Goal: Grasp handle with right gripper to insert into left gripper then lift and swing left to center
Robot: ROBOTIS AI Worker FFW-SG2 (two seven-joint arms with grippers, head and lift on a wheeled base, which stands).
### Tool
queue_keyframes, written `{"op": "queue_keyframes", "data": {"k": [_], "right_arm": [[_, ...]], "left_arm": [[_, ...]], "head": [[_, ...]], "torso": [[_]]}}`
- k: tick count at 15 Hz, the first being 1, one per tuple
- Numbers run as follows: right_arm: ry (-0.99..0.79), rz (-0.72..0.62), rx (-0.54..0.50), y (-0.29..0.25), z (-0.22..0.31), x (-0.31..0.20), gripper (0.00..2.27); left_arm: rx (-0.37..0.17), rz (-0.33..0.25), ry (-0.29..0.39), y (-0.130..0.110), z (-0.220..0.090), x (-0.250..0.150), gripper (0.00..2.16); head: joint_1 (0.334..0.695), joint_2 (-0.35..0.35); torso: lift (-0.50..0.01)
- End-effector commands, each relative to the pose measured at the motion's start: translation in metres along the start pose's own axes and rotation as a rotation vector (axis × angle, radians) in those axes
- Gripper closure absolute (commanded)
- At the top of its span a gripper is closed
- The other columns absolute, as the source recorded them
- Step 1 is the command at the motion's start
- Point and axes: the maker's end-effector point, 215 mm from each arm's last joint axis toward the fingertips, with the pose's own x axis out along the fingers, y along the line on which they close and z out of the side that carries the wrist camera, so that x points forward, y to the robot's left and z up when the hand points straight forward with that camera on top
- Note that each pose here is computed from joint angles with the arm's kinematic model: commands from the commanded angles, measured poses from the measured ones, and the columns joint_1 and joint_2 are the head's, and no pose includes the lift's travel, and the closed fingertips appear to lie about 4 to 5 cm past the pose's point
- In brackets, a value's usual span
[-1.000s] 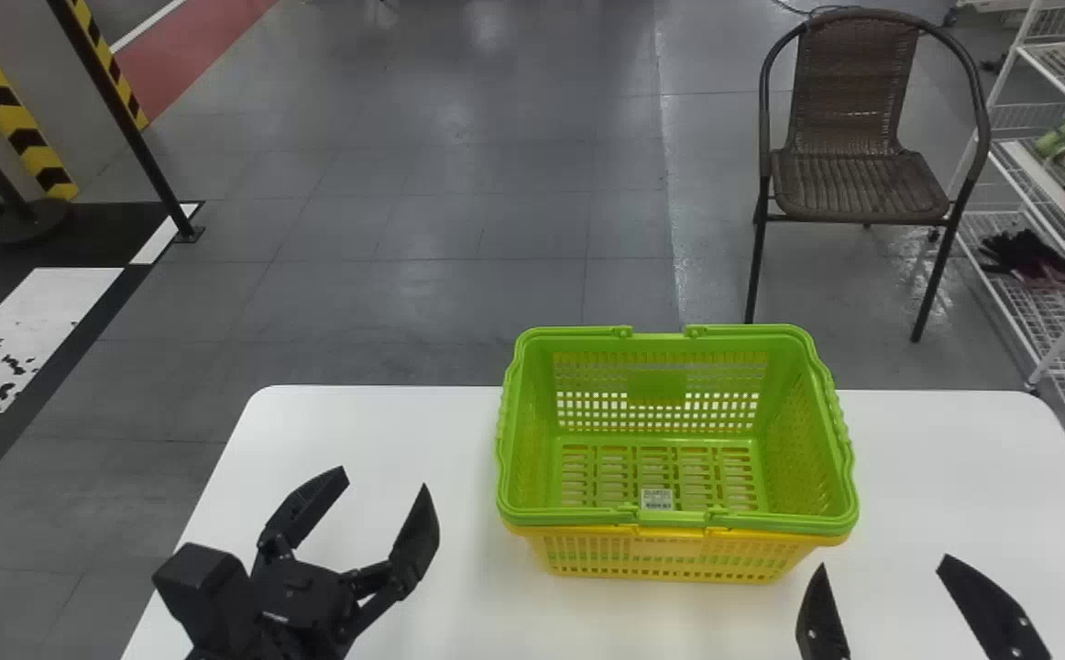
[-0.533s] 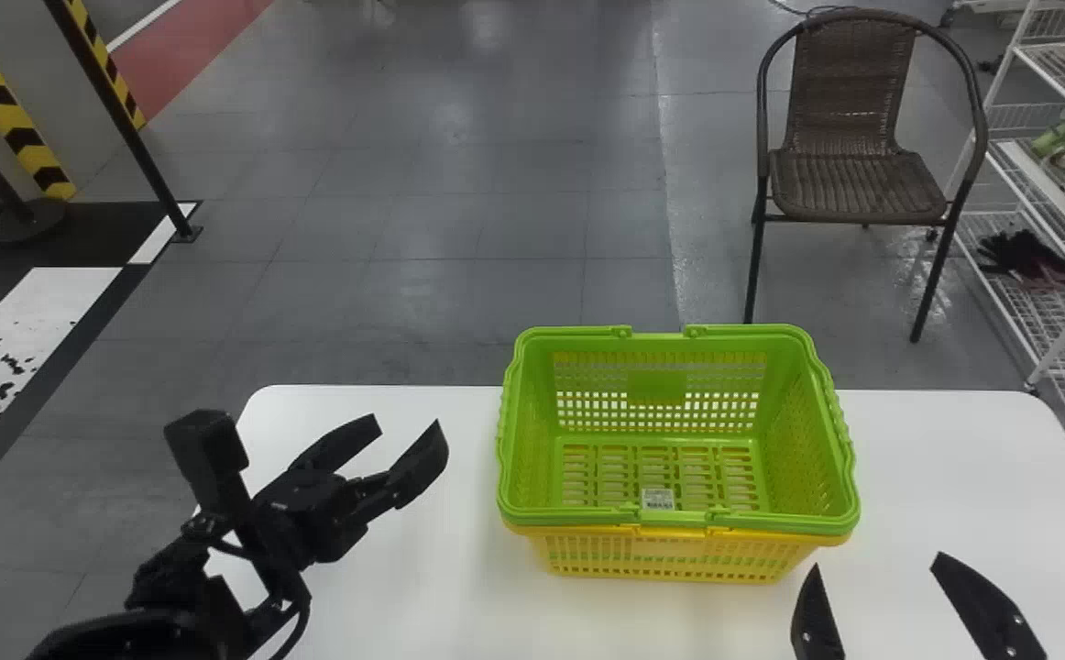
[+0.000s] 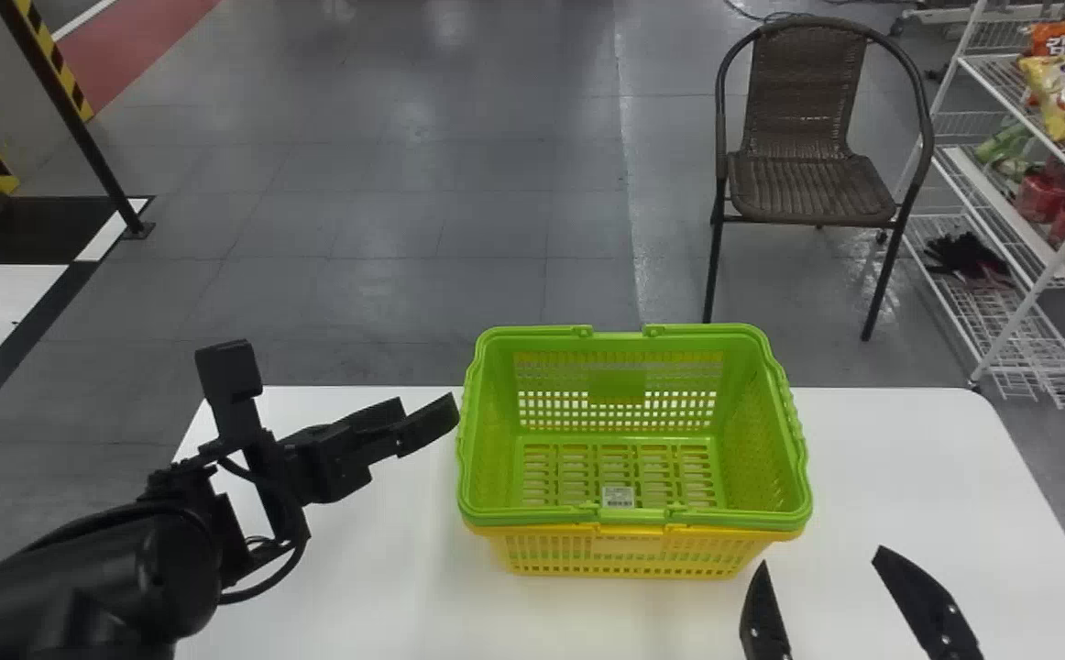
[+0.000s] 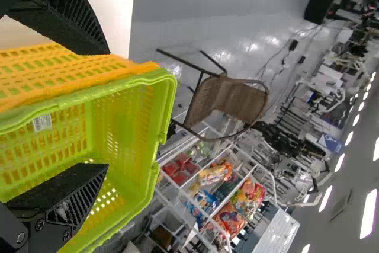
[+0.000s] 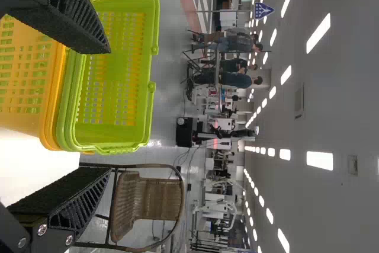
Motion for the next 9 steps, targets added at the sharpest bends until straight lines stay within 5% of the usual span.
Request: {"op": "queue_keyframes", "data": {"k": [1, 9], "right_arm": [[0.001, 0.006, -0.003, 0.003, 0.0, -0.001, 0.11], [-0.006, 0.022, -0.006, 0.009, 0.003, -0.002, 0.12]], "left_arm": [[-0.059, -0.028, 0.042, 0.002, -0.002, 0.018, 0.14], [-0.134, -0.061, 0.107, 0.005, -0.015, 0.029, 0.14]], "head": [[0.695, 0.061], [0.695, 0.049]], "torso": [[0.0], [0.0]]}}
